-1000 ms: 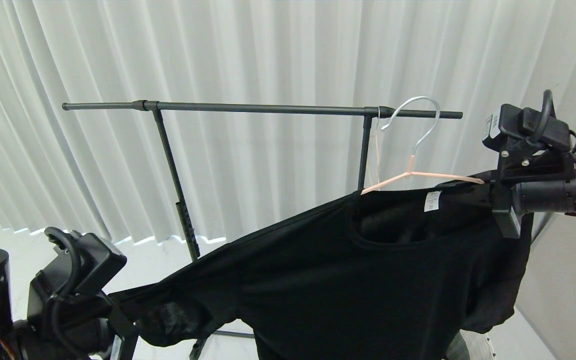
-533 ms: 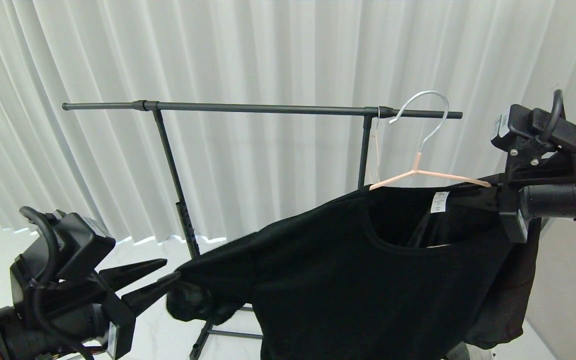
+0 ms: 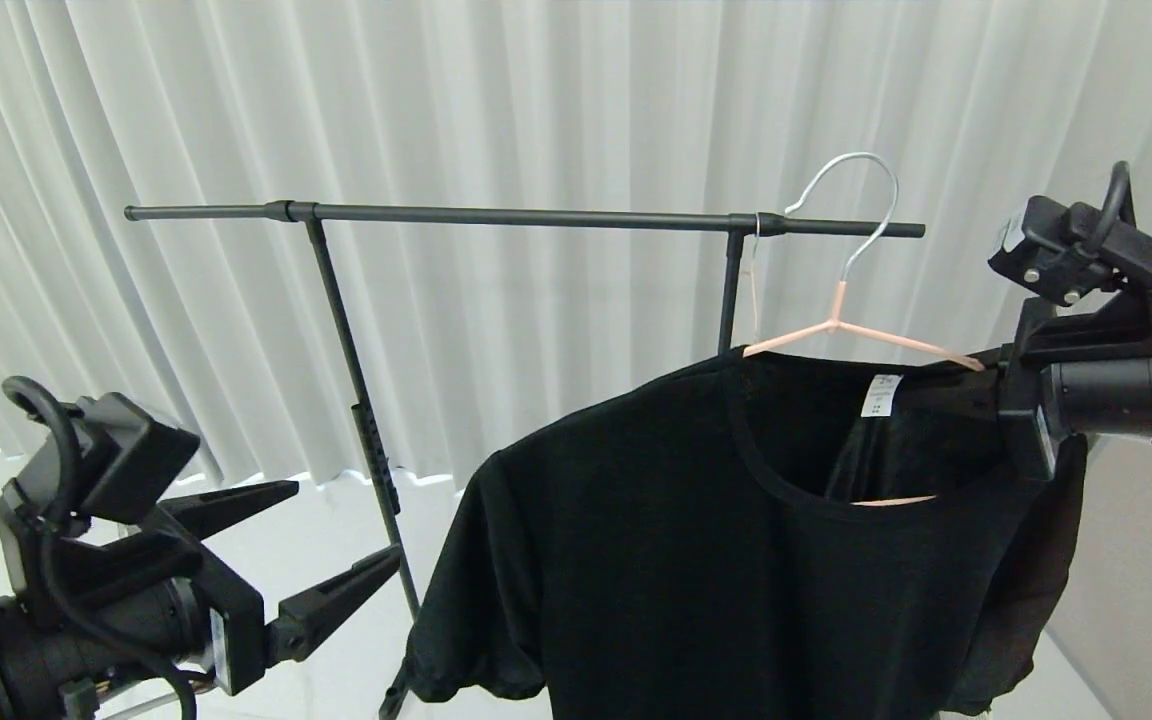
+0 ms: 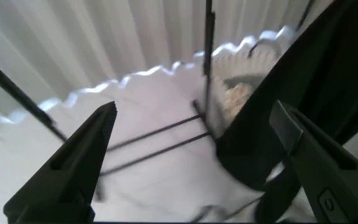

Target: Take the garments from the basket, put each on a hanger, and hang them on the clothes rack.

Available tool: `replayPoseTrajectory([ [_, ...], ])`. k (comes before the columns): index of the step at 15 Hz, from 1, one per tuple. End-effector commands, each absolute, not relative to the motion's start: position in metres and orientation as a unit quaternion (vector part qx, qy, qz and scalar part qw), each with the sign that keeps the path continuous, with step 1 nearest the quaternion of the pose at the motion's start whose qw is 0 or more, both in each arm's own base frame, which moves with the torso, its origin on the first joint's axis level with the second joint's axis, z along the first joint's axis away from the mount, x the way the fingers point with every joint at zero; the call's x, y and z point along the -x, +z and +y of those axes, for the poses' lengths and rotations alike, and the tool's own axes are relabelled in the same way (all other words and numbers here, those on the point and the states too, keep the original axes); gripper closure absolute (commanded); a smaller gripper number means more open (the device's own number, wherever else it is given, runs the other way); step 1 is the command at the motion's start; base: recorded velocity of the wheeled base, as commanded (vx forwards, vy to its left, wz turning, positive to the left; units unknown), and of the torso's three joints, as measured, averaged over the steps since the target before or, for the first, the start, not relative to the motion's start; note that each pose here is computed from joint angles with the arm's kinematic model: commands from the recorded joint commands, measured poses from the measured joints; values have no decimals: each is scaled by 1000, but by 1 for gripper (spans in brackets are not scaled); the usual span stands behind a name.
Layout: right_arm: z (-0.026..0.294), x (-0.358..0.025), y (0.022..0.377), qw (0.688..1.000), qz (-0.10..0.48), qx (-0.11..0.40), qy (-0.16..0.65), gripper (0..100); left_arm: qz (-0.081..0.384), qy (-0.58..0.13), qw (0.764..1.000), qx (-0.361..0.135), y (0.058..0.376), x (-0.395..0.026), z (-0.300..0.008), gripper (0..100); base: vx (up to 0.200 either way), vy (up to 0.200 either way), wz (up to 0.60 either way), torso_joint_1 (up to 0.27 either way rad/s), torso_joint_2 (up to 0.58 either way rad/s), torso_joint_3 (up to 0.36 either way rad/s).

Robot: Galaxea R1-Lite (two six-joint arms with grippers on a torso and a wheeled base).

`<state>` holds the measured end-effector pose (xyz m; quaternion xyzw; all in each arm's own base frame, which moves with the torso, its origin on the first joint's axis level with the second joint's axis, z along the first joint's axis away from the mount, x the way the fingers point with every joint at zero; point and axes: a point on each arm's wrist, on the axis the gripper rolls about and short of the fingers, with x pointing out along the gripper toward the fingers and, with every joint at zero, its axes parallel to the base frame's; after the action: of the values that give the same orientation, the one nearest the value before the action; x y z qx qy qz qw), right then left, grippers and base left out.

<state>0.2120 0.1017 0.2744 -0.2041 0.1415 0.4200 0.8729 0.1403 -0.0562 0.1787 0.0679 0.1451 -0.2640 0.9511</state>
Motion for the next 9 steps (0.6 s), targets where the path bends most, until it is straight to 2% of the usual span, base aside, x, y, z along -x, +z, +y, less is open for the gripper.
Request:
replayPoseTrajectory([
  [1, 101, -209, 276, 883, 151, 194, 399, 100, 130, -246, 961, -10, 194, -143, -56, 0, 0, 0, 0, 0, 0, 0],
  [3, 109, -206, 274, 907, 183, 169, 340, 100, 133, -208, 969, -8, 194, -145, -55, 0, 0, 0, 0, 0, 0, 0],
  [6, 136, -212, 259, 924, 242, 114, 274, 100, 134, -164, 977, -22, 194, -149, -55, 0, 0, 0, 0, 0, 0, 0],
  [9, 161, -212, 247, 936, 269, 74, 216, 100, 135, -87, 984, -79, 192, -154, -53, 0, 0, 0, 0, 0, 0, 0],
])
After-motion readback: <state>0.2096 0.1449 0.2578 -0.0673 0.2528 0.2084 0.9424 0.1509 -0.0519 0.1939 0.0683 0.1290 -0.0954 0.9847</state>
